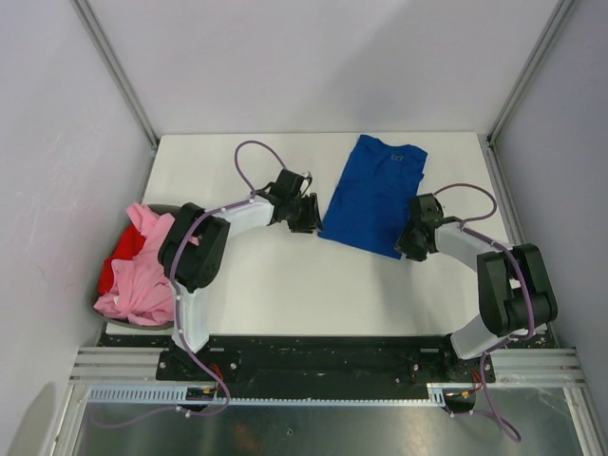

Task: Fold and stack the t-shirts
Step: Fold the folded rectangular tshirt in 1/3 of the way

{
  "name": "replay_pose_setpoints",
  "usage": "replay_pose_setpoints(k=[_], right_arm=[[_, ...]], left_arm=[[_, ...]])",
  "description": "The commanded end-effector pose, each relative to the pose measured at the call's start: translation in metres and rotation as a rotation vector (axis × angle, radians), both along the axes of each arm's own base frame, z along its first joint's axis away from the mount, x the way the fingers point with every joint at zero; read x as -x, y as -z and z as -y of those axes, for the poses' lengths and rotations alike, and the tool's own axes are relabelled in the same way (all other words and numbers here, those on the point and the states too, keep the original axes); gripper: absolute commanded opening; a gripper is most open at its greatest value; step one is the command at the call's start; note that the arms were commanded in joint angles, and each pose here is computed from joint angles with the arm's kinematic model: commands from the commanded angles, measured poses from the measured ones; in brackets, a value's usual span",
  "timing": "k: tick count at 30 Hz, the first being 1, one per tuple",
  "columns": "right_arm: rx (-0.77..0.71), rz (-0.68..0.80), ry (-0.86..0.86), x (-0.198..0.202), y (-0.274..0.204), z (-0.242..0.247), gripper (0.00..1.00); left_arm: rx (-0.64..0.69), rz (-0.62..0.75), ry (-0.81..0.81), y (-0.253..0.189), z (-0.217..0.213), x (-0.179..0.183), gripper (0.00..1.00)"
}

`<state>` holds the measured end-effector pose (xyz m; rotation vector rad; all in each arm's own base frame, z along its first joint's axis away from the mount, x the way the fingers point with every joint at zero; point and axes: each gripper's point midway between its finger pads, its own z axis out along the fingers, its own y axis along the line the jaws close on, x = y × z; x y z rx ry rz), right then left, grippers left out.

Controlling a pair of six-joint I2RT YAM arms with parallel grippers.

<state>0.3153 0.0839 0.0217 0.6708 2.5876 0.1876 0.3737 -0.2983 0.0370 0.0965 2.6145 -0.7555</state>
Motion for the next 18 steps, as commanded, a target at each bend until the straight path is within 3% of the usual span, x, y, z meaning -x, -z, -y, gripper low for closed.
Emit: replay_pose_setpoints(k=[1, 9, 14, 18], right_arm=[[0.046, 0.013, -0.011, -0.005, -0.004, -0.002, 0.39], [0.060, -0.014, -0.017, 0.005, 0.000, -0.002, 0.38], [0.050, -0.033, -0.017, 0.006, 0.007, -0.004, 0.25], [0.045, -0.029, -0.016, 0.004, 0.007, -0.005, 0.22]], left_arm=[[0.034, 0.062, 0.010, -0.024, 0.006, -0.004, 0.45], [0.033, 0.066, 0.005, -0.025, 0.006, -0.005, 0.45], [0.022, 0.055, 0.001, -0.018, 0.007, -0.005, 0.45], [0.020, 0.039, 0.007, -0.011, 0.010, -0.004, 0.44]])
